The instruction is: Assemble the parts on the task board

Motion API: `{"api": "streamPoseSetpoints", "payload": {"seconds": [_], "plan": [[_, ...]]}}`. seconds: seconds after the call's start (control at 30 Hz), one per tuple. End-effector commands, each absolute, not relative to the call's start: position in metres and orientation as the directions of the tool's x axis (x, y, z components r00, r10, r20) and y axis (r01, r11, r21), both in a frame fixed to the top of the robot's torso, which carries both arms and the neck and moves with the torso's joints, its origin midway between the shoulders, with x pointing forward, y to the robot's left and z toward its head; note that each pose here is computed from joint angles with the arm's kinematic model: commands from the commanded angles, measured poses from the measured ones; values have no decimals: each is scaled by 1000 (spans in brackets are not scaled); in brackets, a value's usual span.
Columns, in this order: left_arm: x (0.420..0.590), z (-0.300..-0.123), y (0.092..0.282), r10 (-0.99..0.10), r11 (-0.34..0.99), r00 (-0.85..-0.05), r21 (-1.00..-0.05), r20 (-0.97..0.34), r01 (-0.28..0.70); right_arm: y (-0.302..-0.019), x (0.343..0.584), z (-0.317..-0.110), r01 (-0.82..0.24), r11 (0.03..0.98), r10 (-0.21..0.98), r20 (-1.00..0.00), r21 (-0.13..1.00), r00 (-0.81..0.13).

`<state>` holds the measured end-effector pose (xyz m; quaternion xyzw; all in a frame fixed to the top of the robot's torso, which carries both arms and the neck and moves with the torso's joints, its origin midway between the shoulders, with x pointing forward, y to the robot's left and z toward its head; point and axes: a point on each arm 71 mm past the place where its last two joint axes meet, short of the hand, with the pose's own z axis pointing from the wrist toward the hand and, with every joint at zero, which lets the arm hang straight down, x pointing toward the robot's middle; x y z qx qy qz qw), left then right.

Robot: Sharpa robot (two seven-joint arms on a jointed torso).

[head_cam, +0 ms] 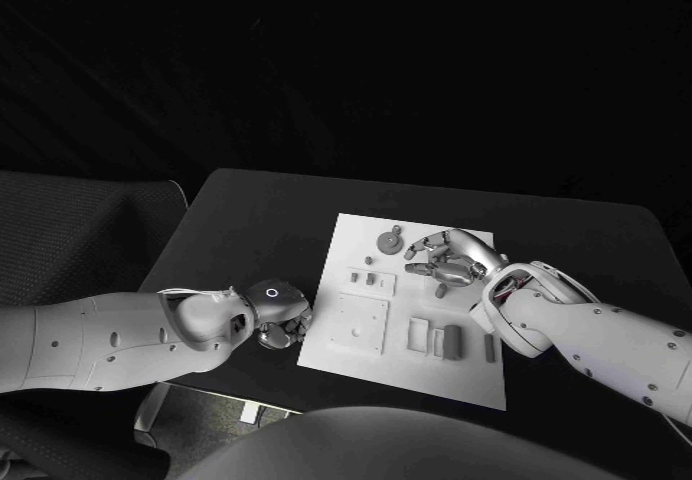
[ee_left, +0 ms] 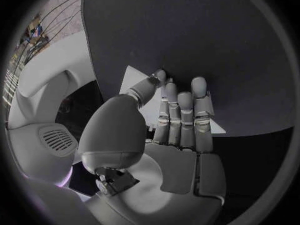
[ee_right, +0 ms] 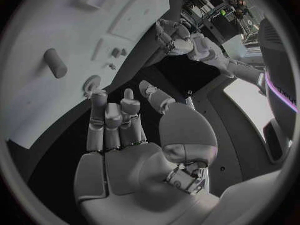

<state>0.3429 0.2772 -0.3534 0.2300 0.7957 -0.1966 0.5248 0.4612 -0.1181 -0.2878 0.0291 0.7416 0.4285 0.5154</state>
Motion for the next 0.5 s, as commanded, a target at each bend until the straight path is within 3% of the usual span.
{"api": "streamPoseSetpoints", "payload": {"seconds": [0.03, 0.5], "plan": [[330, -375, 274, 259, 810, -422, -43, -869, 584, -117, 460, -288, -413, 625, 474, -742, 663, -474], [332, -373, 280, 258, 812, -394, -23, -882, 583, -115, 460, -288, -415, 623, 474, -742, 663, -474]]}}
